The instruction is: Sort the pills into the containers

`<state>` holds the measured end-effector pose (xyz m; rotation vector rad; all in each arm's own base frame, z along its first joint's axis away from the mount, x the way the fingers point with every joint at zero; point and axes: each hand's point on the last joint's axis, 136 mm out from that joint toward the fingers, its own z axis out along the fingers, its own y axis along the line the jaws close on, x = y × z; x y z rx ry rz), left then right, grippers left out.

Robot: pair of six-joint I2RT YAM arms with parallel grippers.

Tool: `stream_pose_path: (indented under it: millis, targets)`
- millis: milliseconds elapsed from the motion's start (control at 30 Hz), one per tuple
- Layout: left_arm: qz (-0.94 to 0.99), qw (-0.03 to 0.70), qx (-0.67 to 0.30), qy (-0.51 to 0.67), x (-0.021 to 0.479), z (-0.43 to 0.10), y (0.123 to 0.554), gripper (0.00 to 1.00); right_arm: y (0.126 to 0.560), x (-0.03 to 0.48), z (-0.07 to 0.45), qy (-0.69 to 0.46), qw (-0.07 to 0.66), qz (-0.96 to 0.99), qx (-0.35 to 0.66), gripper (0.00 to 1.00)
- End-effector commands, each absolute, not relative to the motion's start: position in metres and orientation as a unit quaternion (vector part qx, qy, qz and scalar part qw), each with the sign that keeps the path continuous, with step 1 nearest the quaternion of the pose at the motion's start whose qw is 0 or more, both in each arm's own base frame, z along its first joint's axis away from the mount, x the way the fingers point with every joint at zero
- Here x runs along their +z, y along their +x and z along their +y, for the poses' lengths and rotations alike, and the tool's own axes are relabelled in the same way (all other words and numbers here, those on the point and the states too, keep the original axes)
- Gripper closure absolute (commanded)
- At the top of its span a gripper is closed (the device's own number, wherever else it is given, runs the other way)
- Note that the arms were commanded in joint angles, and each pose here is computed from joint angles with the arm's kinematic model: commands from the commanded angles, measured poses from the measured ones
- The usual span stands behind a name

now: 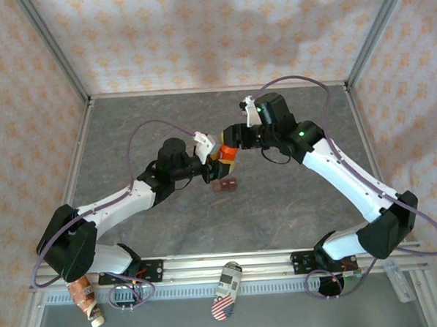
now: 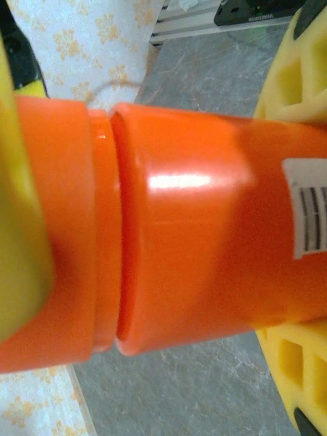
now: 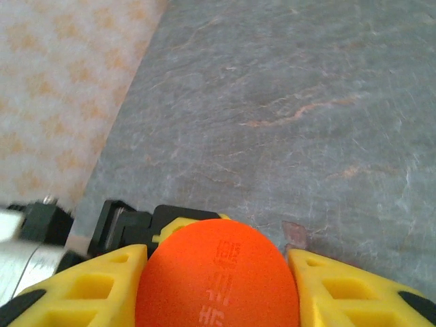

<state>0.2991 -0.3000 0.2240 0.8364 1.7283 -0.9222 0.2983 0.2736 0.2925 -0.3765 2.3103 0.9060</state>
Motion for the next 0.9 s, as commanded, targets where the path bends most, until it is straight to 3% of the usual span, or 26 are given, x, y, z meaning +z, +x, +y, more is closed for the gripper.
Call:
stream_pose_path:
  millis: [0,233,333,400,500,633,867]
  targets:
    - [0.679,0.515,-0.393,0.346,0.258,-0.302,0.3,1.0,0.276,0.3,0.272,-0.277,0.33,0.824,0.367,0.56]
    - [0.677,0.511,-0.401,0.346,0.258,-0.301,0.295,1.0,0.287,0.301,0.268,-0.255,0.296,0.812,0.434,0.53]
    - [0.68,0.514,-0.393,0.344,0.257,-0.299,0.297,1.0,0.293,0.313,0.266,-0.209,0.313,0.813,0.444,0.29]
    - [0.689,0.516,-0.378,0.342,0.254,-0.296,0.3,1.0,0.296,0.328,0.257,-0.158,0.338,0.814,0.446,0.24]
    - [0.701,0.512,-0.352,0.35,0.247,-0.292,0.302,1.0,0.3,0.347,0.24,-0.073,0.365,0.811,0.451,0.23]
    - [0.708,0.508,-0.331,0.361,0.243,-0.289,0.303,1.0,0.306,0.338,0.224,0.035,0.348,0.838,0.419,0.24]
    - [0.713,0.505,-0.314,0.371,0.24,-0.287,0.305,1.0,0.301,0.318,0.236,0.039,0.319,0.881,0.348,0.23]
